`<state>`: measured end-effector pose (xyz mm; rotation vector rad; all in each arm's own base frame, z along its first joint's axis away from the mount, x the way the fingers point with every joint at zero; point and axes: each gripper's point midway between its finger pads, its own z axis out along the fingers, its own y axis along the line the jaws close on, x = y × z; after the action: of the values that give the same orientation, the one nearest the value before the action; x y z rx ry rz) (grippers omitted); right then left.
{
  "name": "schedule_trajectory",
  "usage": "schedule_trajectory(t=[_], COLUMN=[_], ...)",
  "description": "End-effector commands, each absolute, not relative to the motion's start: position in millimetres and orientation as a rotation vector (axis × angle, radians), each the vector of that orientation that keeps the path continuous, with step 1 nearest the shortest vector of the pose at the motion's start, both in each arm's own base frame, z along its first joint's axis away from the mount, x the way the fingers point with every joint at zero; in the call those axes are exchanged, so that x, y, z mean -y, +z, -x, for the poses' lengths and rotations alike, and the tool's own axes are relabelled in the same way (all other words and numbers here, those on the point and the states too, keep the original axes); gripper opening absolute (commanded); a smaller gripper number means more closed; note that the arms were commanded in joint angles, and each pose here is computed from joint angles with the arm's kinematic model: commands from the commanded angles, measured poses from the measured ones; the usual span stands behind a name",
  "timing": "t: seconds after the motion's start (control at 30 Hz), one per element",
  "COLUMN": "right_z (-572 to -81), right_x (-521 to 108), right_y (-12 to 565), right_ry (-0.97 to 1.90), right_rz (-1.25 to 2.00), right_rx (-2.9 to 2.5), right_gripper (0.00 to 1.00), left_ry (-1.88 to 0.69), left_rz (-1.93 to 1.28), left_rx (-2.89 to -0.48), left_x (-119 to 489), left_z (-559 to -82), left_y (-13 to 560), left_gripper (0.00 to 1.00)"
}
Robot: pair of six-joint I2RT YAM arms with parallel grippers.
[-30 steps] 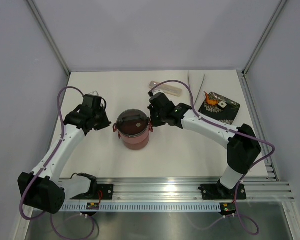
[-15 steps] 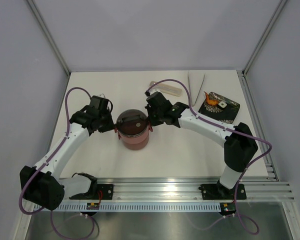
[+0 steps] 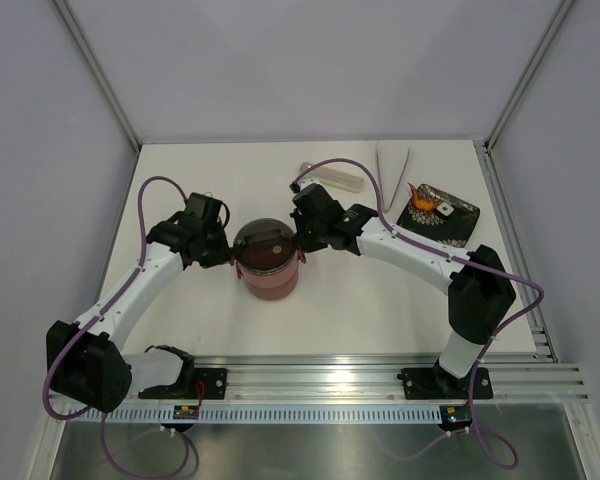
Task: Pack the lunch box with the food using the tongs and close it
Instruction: Close the fastener on the packing box, then reset both arms
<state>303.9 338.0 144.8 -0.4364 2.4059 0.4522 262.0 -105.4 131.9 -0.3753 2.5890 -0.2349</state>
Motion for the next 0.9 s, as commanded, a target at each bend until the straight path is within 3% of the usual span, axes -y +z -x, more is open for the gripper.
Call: schedule_trajectory(t=[0.0, 0.2, 0.3, 0.33, 0.47, 0.63, 0.77, 0.87], right_z=[-298, -308, -313, -315, -319, -325, -330, -331], right_x=[-363, -332, -313, -305, -275, -240, -203, -176], right_y=[170, 173, 179, 179, 197, 202, 209, 216], right_ry=[0.546, 0.389, 0.335, 0.307, 0.241, 0.177, 0.100, 0.031], right_rz=[0.476, 0.413, 0.370, 0.349, 0.272, 0.189, 0.078, -0.028], right_rx=[-2.331, -2.326, -2.310, -2.308, -2.264, -2.255, -2.242, -2.211], right_gripper=[0.02, 0.04, 0.11, 0.21, 0.43, 0.50, 0.64, 0.88], left_ry=[-0.343, -0.265, -0.207, -0.190, -0.125, -0.059, -0.018, 0.001], left_rz=[0.370, 0.383, 0.392, 0.395, 0.421, 0.444, 0.475, 0.495], left_rx=[-2.498, -2.435, -2.416, -2.412, -2.387, -2.369, -2.342, -2.298], left_x=[124, 108, 98, 94, 77, 57, 43, 33], left_z=[-280, -280, -279, -276, -272, -266, -263, -263], left_y=[150, 172, 179, 181, 188, 191, 199, 211], left_gripper=[0.00, 0.00, 0.00, 0.00, 0.00, 0.00, 0.00, 0.00])
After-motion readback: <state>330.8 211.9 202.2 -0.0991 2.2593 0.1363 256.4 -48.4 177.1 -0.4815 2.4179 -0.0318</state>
